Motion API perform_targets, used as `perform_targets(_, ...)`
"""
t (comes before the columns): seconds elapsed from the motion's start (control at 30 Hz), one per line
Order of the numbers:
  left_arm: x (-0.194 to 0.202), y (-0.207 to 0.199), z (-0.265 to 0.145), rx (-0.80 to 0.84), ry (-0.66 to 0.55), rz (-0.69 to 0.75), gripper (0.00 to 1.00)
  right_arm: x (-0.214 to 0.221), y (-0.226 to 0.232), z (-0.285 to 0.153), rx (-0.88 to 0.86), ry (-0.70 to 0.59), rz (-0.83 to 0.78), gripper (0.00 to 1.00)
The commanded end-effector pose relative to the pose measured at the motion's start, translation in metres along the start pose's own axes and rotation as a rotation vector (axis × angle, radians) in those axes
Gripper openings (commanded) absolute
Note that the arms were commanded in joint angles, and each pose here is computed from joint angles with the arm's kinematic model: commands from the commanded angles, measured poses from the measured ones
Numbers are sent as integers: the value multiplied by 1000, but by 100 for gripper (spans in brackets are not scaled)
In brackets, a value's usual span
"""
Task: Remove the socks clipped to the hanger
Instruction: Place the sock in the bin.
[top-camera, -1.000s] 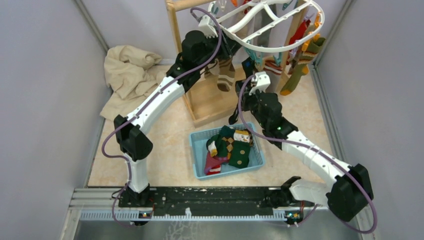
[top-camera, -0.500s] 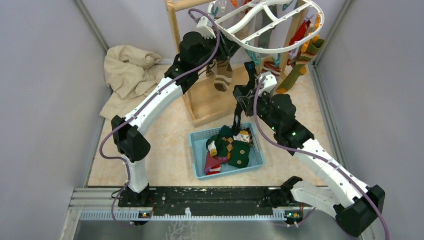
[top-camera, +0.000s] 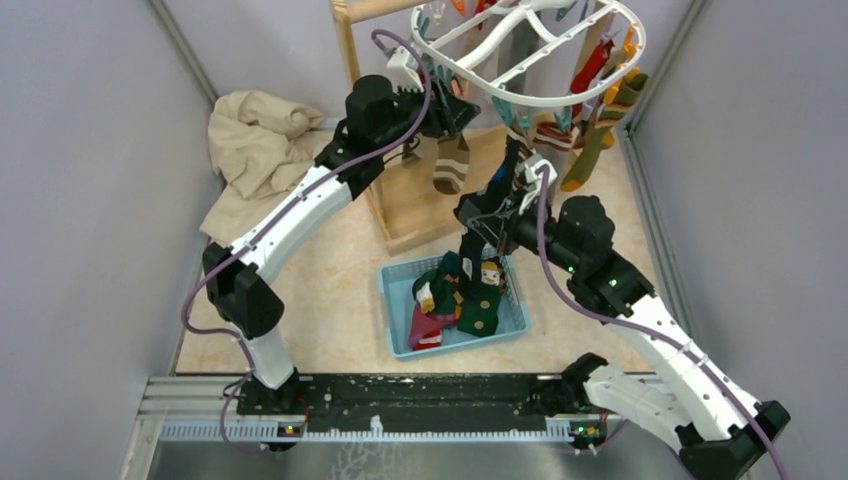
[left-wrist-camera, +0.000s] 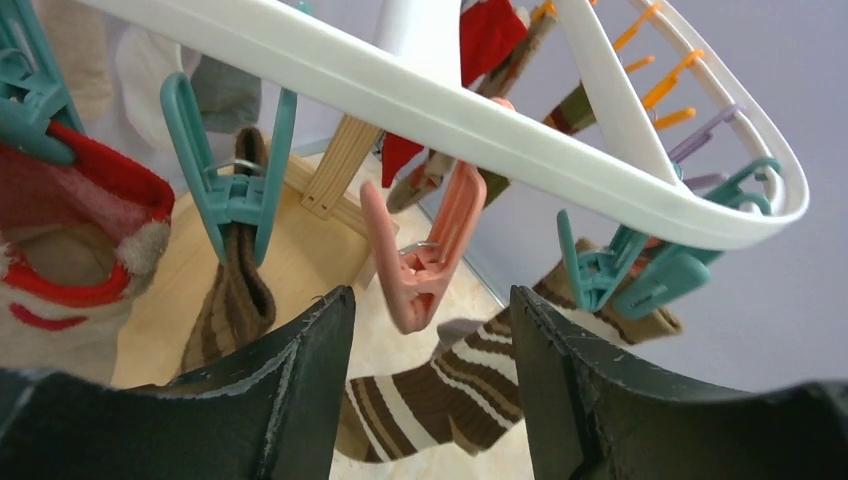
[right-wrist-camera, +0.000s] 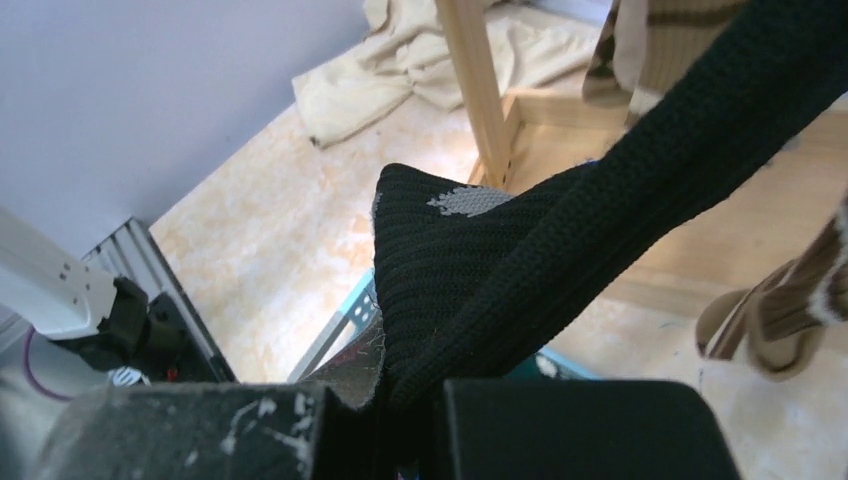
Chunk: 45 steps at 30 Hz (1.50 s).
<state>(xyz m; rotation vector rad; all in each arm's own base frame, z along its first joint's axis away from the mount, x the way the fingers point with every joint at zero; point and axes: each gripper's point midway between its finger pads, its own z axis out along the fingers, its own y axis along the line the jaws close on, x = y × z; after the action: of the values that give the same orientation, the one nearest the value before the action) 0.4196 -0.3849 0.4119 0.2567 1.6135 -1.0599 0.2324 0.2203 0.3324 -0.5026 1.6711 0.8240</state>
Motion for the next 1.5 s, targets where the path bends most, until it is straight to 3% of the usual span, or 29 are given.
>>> perform_targets(0.0, -13, -23, -23, 57, -14, 45, 65, 21, 14, 8, -75, 25, 45, 0)
perform_targets(0.43, -9, -27, -83, 21, -24, 84, 69, 119, 37, 44, -151, 234, 76, 0)
perform_targets(1.0, -7, -24, -95, 2, -26, 94, 69, 256, 45, 54, -132, 530, 143, 0)
perform_targets(1.1, -6, -24, -94, 0, -25, 94, 69, 259, 44, 51, -120, 558, 136, 17)
perform_targets(1.3, -7, -22, -94, -9, -29, 102, 69, 194, 46, 37, -84, 476, 78, 59)
perform_targets(1.47, -6, -21, -94, -16, -16, 105, 69, 152, 44, 20, -34, 450, 40, 67)
